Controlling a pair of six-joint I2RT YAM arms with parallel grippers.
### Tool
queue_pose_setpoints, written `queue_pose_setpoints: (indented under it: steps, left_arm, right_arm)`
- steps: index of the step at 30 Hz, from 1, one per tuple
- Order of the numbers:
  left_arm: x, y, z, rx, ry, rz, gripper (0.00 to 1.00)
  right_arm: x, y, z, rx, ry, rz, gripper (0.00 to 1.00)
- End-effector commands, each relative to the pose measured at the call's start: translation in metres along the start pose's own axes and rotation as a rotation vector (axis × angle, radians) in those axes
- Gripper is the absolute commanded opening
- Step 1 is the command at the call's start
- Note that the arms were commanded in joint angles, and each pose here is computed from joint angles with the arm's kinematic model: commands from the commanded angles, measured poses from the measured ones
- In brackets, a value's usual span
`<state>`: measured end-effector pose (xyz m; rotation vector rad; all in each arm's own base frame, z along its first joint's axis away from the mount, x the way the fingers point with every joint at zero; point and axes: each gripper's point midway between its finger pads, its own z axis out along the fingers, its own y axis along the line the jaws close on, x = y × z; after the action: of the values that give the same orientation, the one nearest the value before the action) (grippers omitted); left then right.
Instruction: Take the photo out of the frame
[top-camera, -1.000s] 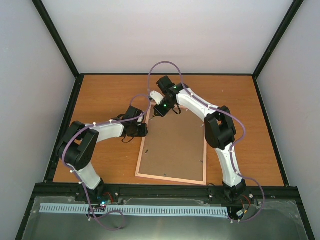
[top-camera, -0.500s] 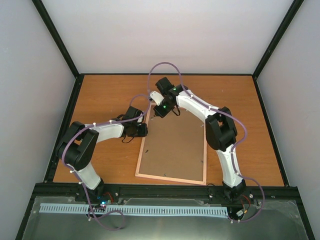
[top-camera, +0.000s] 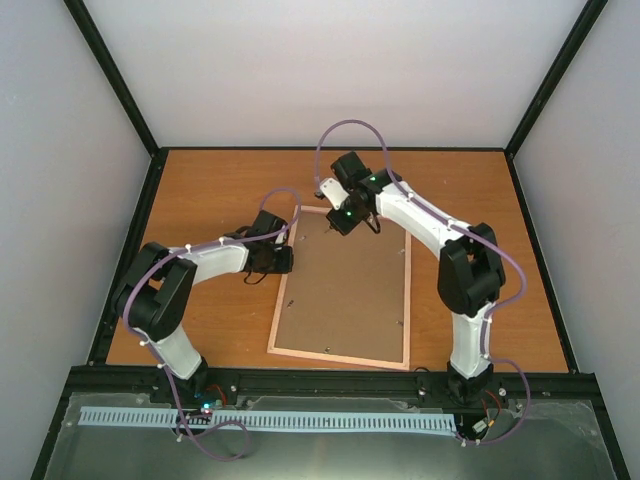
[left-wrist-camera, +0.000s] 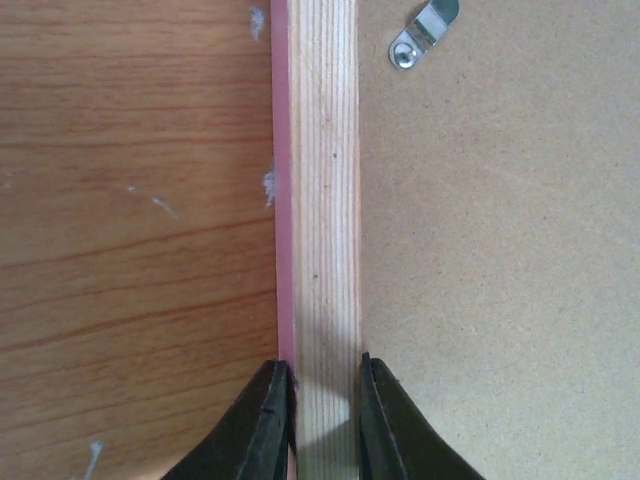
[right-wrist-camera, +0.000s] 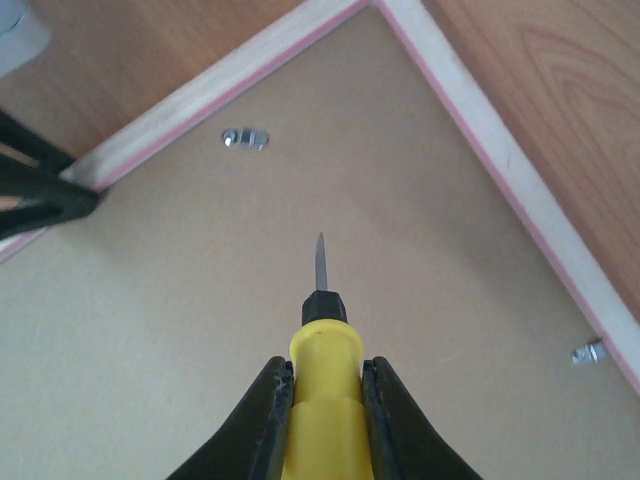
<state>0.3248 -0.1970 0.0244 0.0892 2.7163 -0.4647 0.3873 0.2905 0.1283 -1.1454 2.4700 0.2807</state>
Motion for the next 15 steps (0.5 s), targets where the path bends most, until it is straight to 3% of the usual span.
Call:
queue_pose_setpoints:
  steps: [1, 4, 6, 10, 15]
  left_arm:
    - [-0.031, -0.008, -0.021, -0.024, -0.062, 0.043, 0.20]
    - [-0.049, -0.009, -0.038, -0.063, -0.110, 0.058, 0.45]
    - [-0.055, -0.010, -0.051, -0.073, -0.134, 0.059, 0.53]
    - [-0.059, -0.031, -0.082, 0.013, -0.150, 0.062, 0.57]
    - [-0.037, -0.047, -0.110, 0.075, -0.118, 0.085, 0.55]
  right_arm:
    - [0.005, 0.013, -0.032, -0.048, -0.067, -0.044, 0.03]
    - [0.023, 0.018, -0.045, -0.049, -0.093, -0.070, 0.03]
    - [0.036, 0.018, -0.054, -0.042, -0.122, -0.075, 0.03]
    - [0.066, 0.009, -0.070, -0.023, -0.179, -0.048, 0.03]
    - [0.095, -0.001, -0.086, -0.025, -0.233, -0.004, 0.03]
